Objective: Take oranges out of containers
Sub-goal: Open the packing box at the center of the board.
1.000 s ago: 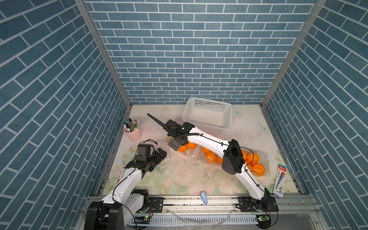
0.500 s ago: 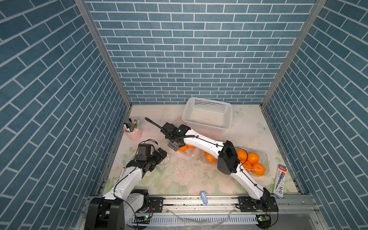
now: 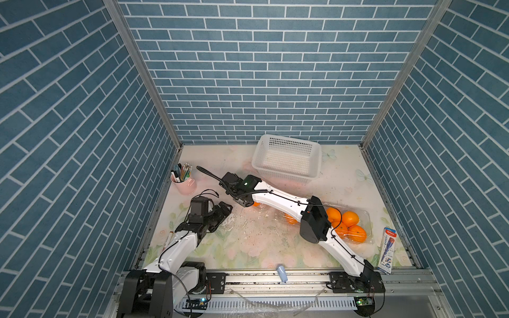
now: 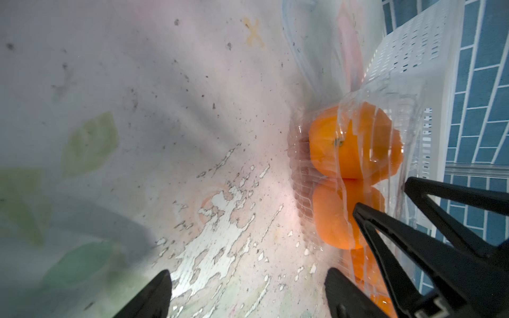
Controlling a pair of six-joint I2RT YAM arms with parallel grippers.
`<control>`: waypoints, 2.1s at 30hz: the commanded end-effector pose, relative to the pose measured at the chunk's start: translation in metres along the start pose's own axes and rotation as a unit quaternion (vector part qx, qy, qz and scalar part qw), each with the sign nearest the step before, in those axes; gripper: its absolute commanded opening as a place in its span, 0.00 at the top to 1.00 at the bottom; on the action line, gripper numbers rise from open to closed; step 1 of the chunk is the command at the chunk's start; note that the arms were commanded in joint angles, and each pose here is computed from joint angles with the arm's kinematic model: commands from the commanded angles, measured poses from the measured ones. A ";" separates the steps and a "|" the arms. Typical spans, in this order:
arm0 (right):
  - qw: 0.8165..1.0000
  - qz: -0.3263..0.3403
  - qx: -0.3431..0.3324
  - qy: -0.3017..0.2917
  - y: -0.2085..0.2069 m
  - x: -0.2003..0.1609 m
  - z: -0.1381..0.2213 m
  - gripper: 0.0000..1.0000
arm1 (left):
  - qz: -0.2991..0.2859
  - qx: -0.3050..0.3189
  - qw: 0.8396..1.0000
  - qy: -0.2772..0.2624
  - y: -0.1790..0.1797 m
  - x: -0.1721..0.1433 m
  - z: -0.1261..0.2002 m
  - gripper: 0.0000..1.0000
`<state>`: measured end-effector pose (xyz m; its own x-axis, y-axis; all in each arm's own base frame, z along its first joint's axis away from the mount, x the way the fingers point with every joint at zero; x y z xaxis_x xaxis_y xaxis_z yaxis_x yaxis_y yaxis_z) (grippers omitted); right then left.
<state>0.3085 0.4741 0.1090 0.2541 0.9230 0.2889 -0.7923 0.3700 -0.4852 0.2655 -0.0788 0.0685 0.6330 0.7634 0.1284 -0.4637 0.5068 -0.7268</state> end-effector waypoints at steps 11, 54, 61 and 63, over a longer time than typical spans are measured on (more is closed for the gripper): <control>1.000 0.008 -0.024 -0.006 -0.011 0.002 0.011 0.75 | 0.011 -0.045 0.999 0.016 -0.029 0.014 -0.027 0.18; 0.993 -0.039 -0.106 0.036 -0.027 -0.007 -0.033 0.20 | 0.000 -0.015 1.000 0.017 -0.009 0.010 -0.035 0.19; 0.994 -0.035 -0.101 0.019 -0.029 0.000 -0.019 0.61 | -0.001 -0.022 1.000 0.009 -0.019 0.016 -0.032 0.19; 0.994 -0.037 -0.100 0.012 -0.030 0.002 -0.015 0.70 | -0.002 -0.027 1.000 0.010 -0.024 0.017 -0.032 0.19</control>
<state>0.3454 0.4668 0.1036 0.3188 0.9017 0.2923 -0.6350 0.4321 -0.6404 0.3017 -0.0899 0.0583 0.6454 0.7573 0.0995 -0.4444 0.4784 -0.7574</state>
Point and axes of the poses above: each gripper's point midway between its finger pads, its own z axis back along the fingers, its own y axis along the line the jaws close on, x = y × z, the point moved 1 cm from there along z, back along the fingers, and after that the axes turned 9 degrees about z, right-handed, at the moved point
